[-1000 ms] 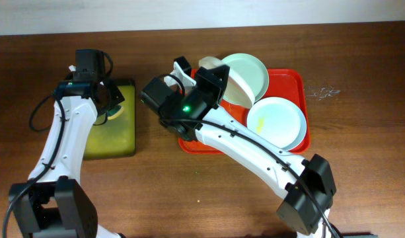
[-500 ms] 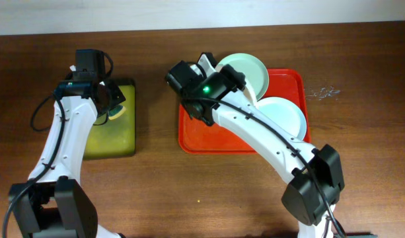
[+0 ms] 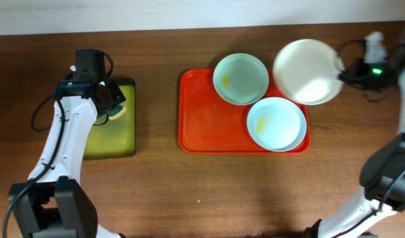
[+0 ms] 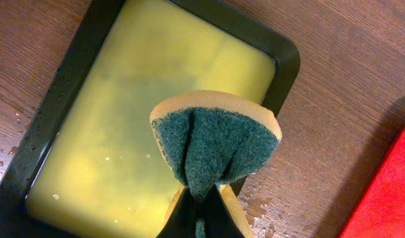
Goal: Clean dirty plates on tray and stack at the side
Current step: 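Place the white plate on the table right of the red tray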
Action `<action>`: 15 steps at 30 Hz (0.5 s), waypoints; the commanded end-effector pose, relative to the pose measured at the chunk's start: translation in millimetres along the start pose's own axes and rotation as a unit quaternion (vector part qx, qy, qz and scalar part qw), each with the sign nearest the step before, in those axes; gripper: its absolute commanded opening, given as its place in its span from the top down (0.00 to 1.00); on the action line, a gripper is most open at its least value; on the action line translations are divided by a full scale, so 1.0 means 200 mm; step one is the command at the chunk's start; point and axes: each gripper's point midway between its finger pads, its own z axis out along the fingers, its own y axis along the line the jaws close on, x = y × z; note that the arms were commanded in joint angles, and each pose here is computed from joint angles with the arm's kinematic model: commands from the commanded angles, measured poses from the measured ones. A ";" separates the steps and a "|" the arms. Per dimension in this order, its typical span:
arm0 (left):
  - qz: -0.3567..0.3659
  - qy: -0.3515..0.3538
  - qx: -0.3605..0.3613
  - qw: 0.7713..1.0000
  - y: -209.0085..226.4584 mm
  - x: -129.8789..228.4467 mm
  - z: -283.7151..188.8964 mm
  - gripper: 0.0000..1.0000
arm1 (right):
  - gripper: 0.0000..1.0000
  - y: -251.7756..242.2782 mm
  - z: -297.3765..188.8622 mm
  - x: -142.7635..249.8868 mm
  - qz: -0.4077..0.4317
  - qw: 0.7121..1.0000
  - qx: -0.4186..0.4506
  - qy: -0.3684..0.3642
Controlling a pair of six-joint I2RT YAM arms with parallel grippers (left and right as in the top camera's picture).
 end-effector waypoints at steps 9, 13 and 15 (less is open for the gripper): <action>0.004 -0.007 0.007 1.000 -0.01 -0.01 -0.02 1.00 | 0.96 -0.69 0.14 -0.04 0.177 0.974 0.133 -0.043; 0.004 -0.006 0.007 1.000 -0.01 -0.01 -0.02 1.00 | 0.96 -0.84 0.25 0.02 0.191 0.966 0.173 -0.026; 0.003 -0.009 0.009 1.000 -0.01 -0.02 -0.02 1.00 | 0.96 -0.88 0.33 0.08 0.200 0.965 0.171 -0.007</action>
